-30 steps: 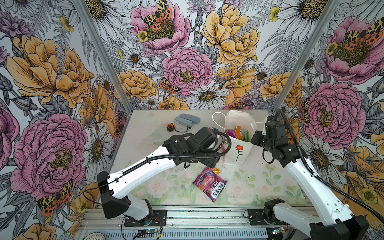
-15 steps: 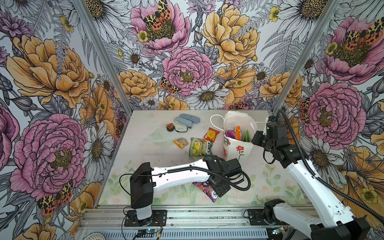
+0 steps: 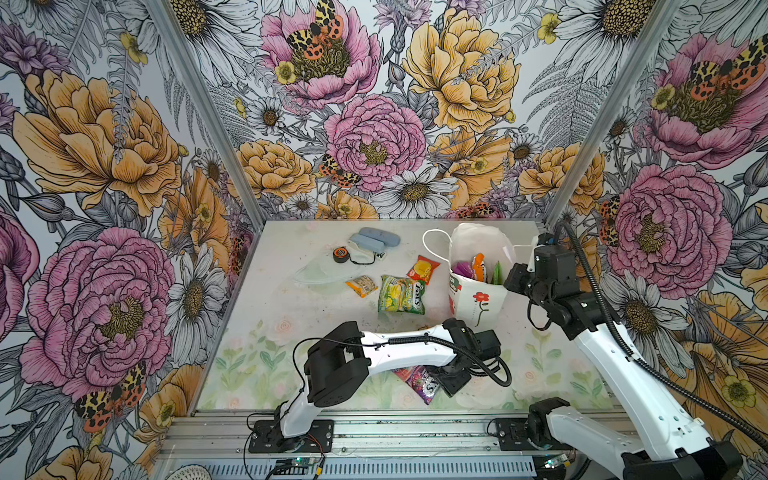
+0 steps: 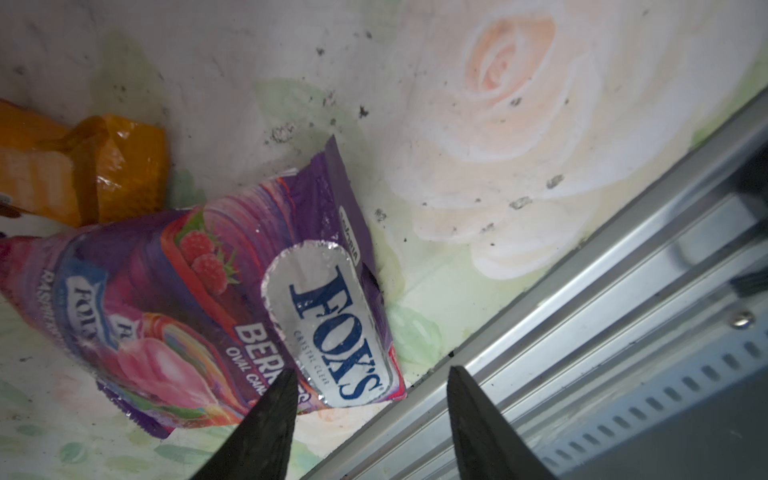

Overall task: Place the snacks into the paper bag
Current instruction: 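Lower the left gripper and close it on the purple bag's end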

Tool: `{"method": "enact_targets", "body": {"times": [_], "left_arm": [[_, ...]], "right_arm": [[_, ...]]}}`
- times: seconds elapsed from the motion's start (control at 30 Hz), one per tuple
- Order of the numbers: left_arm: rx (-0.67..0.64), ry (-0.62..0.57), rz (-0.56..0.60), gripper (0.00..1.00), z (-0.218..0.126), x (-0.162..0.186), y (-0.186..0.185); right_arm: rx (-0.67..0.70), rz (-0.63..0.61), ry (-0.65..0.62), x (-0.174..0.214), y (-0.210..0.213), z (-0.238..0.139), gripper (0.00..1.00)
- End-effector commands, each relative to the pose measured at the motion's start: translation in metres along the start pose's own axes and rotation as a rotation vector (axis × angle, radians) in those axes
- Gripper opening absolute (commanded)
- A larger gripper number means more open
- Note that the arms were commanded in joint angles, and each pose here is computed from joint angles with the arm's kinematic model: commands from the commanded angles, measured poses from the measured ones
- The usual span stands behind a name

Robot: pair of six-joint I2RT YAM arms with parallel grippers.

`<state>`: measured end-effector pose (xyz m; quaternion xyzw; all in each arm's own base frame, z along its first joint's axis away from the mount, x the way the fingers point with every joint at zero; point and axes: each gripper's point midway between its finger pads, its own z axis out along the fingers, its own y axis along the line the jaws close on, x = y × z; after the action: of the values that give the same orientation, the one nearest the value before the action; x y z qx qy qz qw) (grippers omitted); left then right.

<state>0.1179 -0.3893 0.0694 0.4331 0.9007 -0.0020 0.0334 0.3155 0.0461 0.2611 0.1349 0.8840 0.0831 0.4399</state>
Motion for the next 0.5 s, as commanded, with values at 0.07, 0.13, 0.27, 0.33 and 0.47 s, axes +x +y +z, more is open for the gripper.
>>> {"method": "enact_targets", "body": {"times": [0.07, 0.13, 0.27, 0.33, 0.47], "left_arm": [[-0.047, -0.017, -0.126, 0.59, 0.001, -0.011, 0.004], [-0.07, -0.007, -0.141, 0.59, 0.004, -0.01, 0.006], [-0.122, 0.023, -0.166, 0.63, 0.012, -0.006, 0.014], [-0.133, 0.039, -0.169, 0.63, 0.016, -0.003, 0.014], [-0.147, 0.077, -0.164, 0.63, 0.03, 0.003, 0.013]], "right_arm": [[-0.01, 0.018, -0.097, -0.022, 0.001, -0.009, 0.0], [-0.009, 0.018, -0.095, -0.021, 0.0, -0.008, 0.0], [-0.007, 0.016, -0.093, -0.019, -0.001, -0.008, 0.0], [-0.007, 0.016, -0.092, -0.018, -0.001, -0.008, 0.0], [-0.005, 0.019, -0.089, -0.016, -0.002, -0.007, 0.0]]}}
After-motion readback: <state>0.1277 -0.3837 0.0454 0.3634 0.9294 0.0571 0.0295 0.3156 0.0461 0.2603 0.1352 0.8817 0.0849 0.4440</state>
